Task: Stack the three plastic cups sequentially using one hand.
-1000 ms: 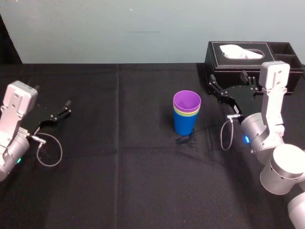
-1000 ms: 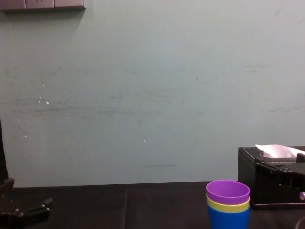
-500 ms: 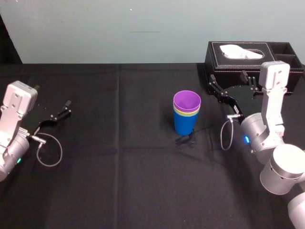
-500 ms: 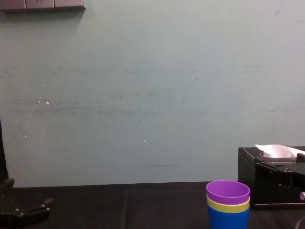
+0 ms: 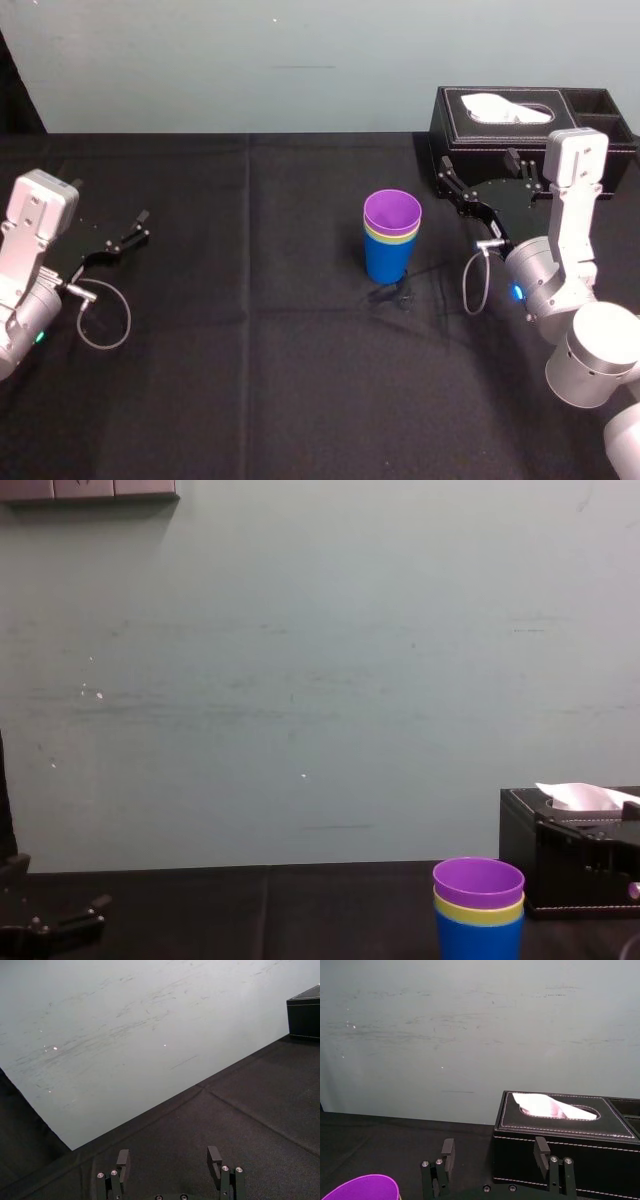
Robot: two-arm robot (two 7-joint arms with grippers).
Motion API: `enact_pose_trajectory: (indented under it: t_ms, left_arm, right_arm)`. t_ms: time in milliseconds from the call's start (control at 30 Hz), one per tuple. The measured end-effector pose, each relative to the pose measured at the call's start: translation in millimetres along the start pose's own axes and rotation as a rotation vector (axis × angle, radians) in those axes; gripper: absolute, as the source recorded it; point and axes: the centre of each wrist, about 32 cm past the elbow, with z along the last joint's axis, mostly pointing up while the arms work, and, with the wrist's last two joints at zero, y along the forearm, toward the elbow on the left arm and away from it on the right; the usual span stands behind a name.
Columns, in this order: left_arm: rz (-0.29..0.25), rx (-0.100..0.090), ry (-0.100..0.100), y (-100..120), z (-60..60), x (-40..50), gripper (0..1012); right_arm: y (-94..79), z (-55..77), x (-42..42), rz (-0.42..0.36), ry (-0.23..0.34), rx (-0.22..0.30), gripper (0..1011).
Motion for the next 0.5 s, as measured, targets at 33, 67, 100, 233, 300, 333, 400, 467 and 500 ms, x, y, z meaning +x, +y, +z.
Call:
enact_pose_trajectory:
  t_ms: [33, 67, 100, 233, 300, 333, 400, 467, 500]
  left_arm:
    - [0.000, 0.000, 0.000, 0.0, 0.0, 0.0, 1011]
    - [0.000, 0.000, 0.000, 0.0, 0.0, 0.0, 1011]
    - [0.000, 0.000, 0.000, 0.0, 0.0, 0.0, 1011]
    - [0.000, 0.000, 0.000, 0.0, 0.0, 0.0, 1011]
    - [0.000, 0.000, 0.000, 0.0, 0.0, 0.0, 1011]
    - [0.000, 0.000, 0.000, 0.0, 0.0, 0.0, 1011]
    - [0.000, 0.000, 0.000, 0.0, 0.0, 0.0, 1011]
    - [0.000, 0.000, 0.000, 0.0, 0.0, 0.0, 1011]
    - [0.000, 0.000, 0.000, 0.0, 0.0, 0.0, 1011]
  right_arm:
    - [0.0, 0.0, 0.0, 0.000, 0.000, 0.000, 1003]
    - [0.0, 0.0, 0.0, 0.000, 0.000, 0.000, 1003]
    - [0.0, 0.0, 0.0, 0.000, 0.000, 0.000, 1002]
    - [0.0, 0.0, 0.0, 0.000, 0.000, 0.000, 1003]
    - [0.0, 0.0, 0.0, 0.000, 0.000, 0.000, 1003]
    - [0.0, 0.0, 0.0, 0.000, 0.000, 0.000, 1003]
    - [0.0, 0.0, 0.0, 0.000, 0.000, 0.000, 1003]
    - [0.0, 0.0, 0.0, 0.000, 0.000, 0.000, 1003]
    - [0.0, 0.0, 0.0, 0.000, 0.000, 0.000, 1003]
